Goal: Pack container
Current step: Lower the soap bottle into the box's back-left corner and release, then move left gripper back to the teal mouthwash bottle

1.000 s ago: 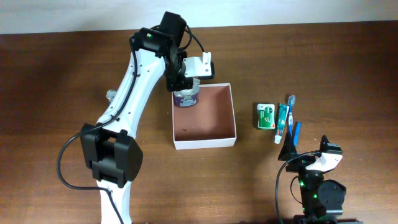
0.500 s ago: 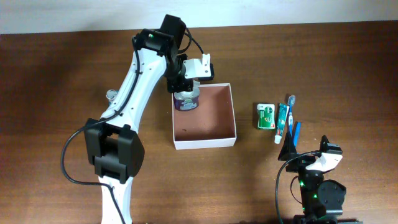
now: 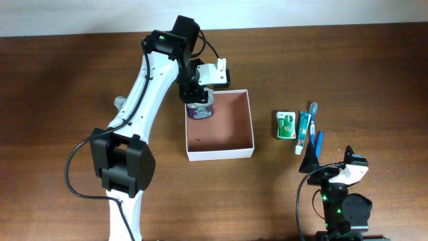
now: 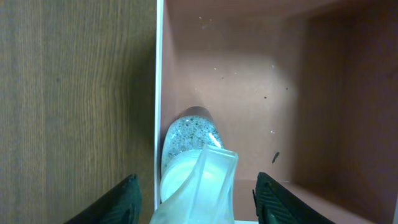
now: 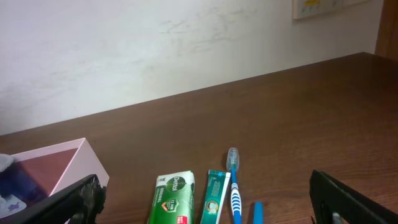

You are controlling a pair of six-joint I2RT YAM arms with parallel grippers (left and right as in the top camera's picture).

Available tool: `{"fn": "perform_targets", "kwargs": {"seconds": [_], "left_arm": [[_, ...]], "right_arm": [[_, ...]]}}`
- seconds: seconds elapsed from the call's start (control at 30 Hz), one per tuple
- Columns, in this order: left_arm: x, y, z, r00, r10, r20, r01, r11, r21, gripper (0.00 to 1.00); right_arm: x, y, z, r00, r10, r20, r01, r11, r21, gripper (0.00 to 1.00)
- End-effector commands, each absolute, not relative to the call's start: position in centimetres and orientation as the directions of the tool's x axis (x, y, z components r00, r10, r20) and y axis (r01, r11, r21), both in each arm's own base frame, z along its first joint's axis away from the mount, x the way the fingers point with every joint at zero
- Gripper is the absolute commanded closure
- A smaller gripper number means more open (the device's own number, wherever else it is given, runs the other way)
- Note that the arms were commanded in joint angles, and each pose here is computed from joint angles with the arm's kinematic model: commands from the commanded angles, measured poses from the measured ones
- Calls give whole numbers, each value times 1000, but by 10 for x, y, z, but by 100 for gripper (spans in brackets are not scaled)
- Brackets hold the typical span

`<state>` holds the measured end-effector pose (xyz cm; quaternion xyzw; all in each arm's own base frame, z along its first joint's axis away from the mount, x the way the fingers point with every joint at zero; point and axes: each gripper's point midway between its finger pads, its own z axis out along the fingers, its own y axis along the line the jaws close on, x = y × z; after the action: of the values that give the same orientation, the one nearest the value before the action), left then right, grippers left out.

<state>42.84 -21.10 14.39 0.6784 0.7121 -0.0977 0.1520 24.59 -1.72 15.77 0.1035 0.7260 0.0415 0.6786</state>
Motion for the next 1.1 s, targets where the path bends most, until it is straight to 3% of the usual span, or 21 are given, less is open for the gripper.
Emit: {"fn": "perform_targets", "kwargs": {"seconds": [0.0, 0.33, 0.57, 0.77, 0.93, 1.07], "left_arm": [[430, -212, 155, -17, 927, -375, 995, 53, 85, 37], [425, -209, 197, 0, 915, -403, 984, 72, 164, 33], [409, -203, 259, -101, 872, -478, 950, 227, 213, 33], [399, -169, 291, -354, 794, -494, 849, 494, 185, 35], [408, -82, 286, -761, 509, -403, 468, 860, 203, 39], [407, -33, 282, -873, 303, -382, 250, 951, 185, 38]], "right_arm": [[246, -16, 156, -62, 199, -978, 91, 977, 193, 2], [246, -16, 156, -62, 199, -978, 91, 977, 193, 2], [246, -16, 156, -62, 199, -978, 91, 977, 193, 2], [246, -16, 156, -62, 199, -978, 91, 977, 193, 2], [246, -16, 156, -62, 199, -978, 91, 977, 193, 2], [246, -16, 156, -62, 199, -978, 91, 977, 193, 2]]}}
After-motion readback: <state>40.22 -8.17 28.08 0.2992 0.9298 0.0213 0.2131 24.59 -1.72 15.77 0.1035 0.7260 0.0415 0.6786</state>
